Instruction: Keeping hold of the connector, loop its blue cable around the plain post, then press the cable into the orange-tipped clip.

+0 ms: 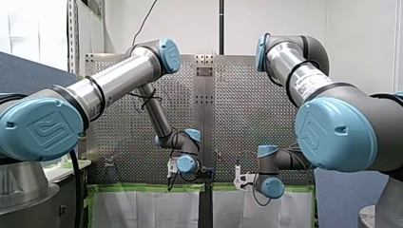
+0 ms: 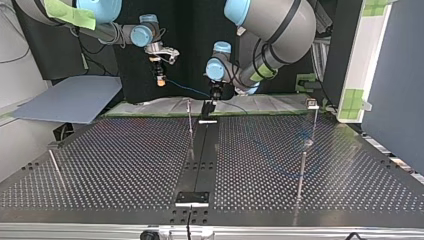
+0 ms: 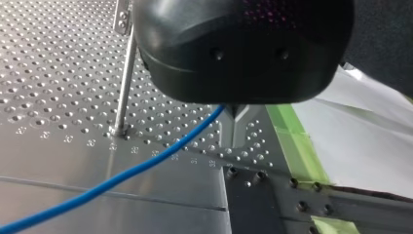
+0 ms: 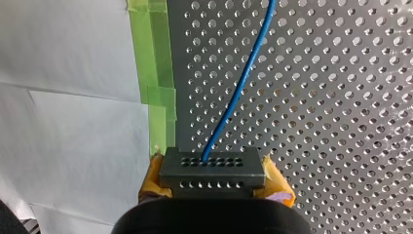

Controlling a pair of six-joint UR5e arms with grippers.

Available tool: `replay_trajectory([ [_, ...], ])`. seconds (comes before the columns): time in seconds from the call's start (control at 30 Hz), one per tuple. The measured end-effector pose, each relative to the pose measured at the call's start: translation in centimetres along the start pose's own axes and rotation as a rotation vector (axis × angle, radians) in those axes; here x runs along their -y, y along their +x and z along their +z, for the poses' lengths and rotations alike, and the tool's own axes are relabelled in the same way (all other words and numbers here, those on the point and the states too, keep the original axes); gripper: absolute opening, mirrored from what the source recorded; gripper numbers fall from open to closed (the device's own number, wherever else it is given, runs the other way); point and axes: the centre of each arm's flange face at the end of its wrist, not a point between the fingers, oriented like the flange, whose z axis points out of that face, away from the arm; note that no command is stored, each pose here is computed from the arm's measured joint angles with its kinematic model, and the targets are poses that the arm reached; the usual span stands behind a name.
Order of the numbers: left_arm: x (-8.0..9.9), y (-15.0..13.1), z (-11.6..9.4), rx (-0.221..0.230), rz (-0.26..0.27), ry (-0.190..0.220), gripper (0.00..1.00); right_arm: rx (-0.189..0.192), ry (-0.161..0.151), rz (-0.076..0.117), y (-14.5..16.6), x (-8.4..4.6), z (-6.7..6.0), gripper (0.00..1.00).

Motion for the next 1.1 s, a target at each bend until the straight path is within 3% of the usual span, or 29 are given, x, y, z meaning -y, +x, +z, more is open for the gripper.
replay_trajectory([
  [0.4,0.7,0.2,-0.6,-0.004,0.027,-0.001,0.0,-0.002,-0.002,-0.002,0.2,-0.1,0.3,0.0],
  [0.73,0.7,0.5,-1.0,-0.034,0.041,-0.01,0.0,-0.013,-0.021,0.005,0.8,-1.3,1.3,0.0],
  [1.1,0.8,0.6,-1.4,-0.038,0.044,-0.033,0.0,-0.013,-0.016,-0.002,1.0,-1.9,1.5,0.0],
])
